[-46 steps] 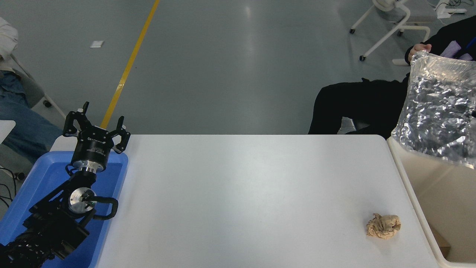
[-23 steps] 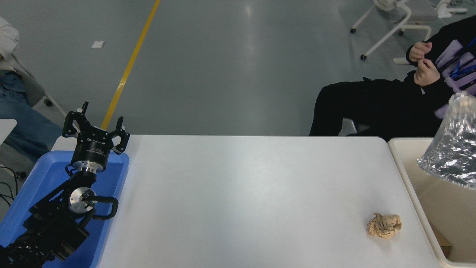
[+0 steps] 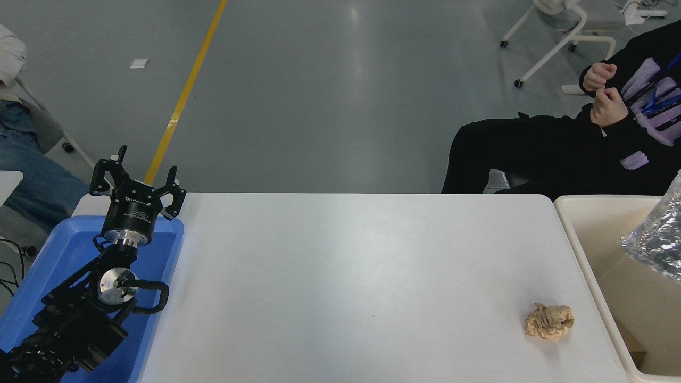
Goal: Pick up foil plate and place in dustbin
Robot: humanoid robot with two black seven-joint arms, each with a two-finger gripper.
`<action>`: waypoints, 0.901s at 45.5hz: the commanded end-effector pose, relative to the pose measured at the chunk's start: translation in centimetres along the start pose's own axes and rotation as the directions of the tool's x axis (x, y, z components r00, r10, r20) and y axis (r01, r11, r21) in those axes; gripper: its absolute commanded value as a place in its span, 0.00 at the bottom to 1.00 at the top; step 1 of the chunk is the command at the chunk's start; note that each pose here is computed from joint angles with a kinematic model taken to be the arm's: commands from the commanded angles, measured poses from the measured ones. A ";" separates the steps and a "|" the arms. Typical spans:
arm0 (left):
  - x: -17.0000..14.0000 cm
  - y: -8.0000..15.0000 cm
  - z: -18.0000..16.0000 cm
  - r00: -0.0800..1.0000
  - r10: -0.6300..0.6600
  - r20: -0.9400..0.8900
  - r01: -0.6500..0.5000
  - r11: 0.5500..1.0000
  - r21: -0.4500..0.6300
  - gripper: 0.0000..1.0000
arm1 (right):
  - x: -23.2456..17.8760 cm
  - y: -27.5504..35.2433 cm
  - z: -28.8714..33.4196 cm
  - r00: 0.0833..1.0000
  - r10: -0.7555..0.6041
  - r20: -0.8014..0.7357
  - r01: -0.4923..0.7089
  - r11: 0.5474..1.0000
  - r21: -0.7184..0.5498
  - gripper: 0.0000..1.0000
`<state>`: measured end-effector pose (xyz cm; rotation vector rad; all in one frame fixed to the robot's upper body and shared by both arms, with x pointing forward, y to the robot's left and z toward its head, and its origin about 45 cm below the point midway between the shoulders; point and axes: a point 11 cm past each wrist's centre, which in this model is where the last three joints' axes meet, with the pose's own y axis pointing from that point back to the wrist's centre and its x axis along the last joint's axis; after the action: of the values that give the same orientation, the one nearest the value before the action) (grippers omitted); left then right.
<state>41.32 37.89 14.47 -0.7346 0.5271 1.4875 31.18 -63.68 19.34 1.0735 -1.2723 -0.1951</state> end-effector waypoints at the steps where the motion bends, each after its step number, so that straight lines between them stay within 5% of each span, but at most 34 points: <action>1: 0.0 0.0 0.0 1.000 -0.001 -0.001 0.001 1.000 0.000 0.99 | -3.0 -2.0 1.0 0.999 0.040 -0.012 -0.040 0.999 -0.037 0.00; 29: 0.0 0.0 0.0 1.000 -0.001 -0.001 0.001 1.000 -0.001 0.99 | -4.1 -2.8 3.4 0.987 0.160 -0.023 -0.162 0.981 -0.110 0.00; 30: 0.0 0.0 0.0 1.000 -0.001 -0.001 0.001 1.000 -0.001 0.99 | -4.1 -2.8 3.4 0.986 0.165 -0.020 -0.166 0.980 -0.110 0.05; 33: 0.0 0.0 0.0 1.000 -0.001 -0.001 0.001 1.000 0.000 0.99 | -3.2 -2.6 3.5 0.977 0.215 -0.005 -0.214 0.971 -0.110 0.52; 35: 0.0 0.0 0.0 1.000 -0.001 -0.001 0.001 1.000 0.000 0.99 | -2.6 -2.5 3.5 0.965 0.264 0.001 -0.262 0.959 -0.109 0.74; 38: 0.0 0.0 0.0 1.000 -0.001 -0.001 0.001 1.000 -0.001 0.99 | -2.0 -2.3 3.5 0.943 0.333 0.005 -0.330 0.937 -0.109 0.90; 41: 0.0 0.0 0.0 1.000 -0.001 -0.001 0.001 1.000 -0.001 0.99 | -1.9 -2.2 3.4 0.937 0.348 0.011 -0.345 0.932 -0.109 0.94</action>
<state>41.32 37.90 14.50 -0.7365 0.5269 1.4866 28.63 -64.83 15.27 0.8330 -1.3633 -0.0851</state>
